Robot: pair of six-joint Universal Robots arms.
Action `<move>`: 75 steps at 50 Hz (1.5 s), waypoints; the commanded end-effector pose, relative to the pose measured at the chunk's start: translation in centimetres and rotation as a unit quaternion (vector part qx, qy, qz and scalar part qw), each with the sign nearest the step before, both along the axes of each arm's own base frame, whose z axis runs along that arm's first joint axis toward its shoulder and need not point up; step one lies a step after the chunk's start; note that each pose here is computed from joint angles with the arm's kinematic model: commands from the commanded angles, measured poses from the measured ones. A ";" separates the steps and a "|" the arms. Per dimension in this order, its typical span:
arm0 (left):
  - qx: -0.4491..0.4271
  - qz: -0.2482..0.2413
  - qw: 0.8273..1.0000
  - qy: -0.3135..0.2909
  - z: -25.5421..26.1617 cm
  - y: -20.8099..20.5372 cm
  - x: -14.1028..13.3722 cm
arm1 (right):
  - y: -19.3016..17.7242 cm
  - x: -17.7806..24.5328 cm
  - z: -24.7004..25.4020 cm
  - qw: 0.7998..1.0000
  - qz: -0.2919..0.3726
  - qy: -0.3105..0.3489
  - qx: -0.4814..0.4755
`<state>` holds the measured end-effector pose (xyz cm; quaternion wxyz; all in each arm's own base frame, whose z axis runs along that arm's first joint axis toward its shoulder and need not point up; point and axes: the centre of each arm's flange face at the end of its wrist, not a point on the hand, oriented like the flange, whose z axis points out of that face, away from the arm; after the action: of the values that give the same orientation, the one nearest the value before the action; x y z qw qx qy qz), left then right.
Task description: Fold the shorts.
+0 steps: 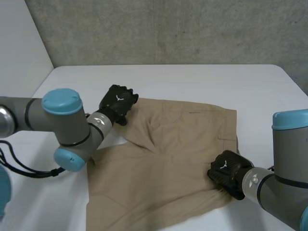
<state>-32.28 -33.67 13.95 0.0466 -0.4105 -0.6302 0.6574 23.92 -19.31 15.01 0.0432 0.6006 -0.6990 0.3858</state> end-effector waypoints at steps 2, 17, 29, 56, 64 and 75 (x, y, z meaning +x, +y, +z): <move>0.018 -0.007 0.999 -0.044 -2.1 -0.9 -0.6 | -0.2 0.1 -0.1 1.000 0.000 -0.003 -0.008; 0.012 0.107 0.990 -0.091 -1.6 -0.8 1.4 | -0.6 -0.2 -0.1 1.000 -0.007 -0.005 -0.011; 0.016 0.180 0.968 -0.172 0.6 2.2 4.5 | -0.7 -0.1 0.1 1.000 -0.008 -0.006 -0.014; 0.003 0.196 0.977 -0.087 7.9 6.1 5.4 | -1.3 0.4 0.7 0.998 -0.036 -0.056 -0.019; 0.161 0.178 0.971 0.022 9.7 14.4 6.6 | -2.5 0.9 1.2 0.991 -0.066 -0.107 -0.038; 0.281 0.138 0.950 -0.012 7.1 21.7 8.9 | -4.7 0.3 1.6 0.983 -0.098 -0.137 -0.071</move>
<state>-24.52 -14.24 22.22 0.0539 -0.2854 -0.8358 0.4659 24.61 -22.94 16.49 0.0180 0.4821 -0.7267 0.4891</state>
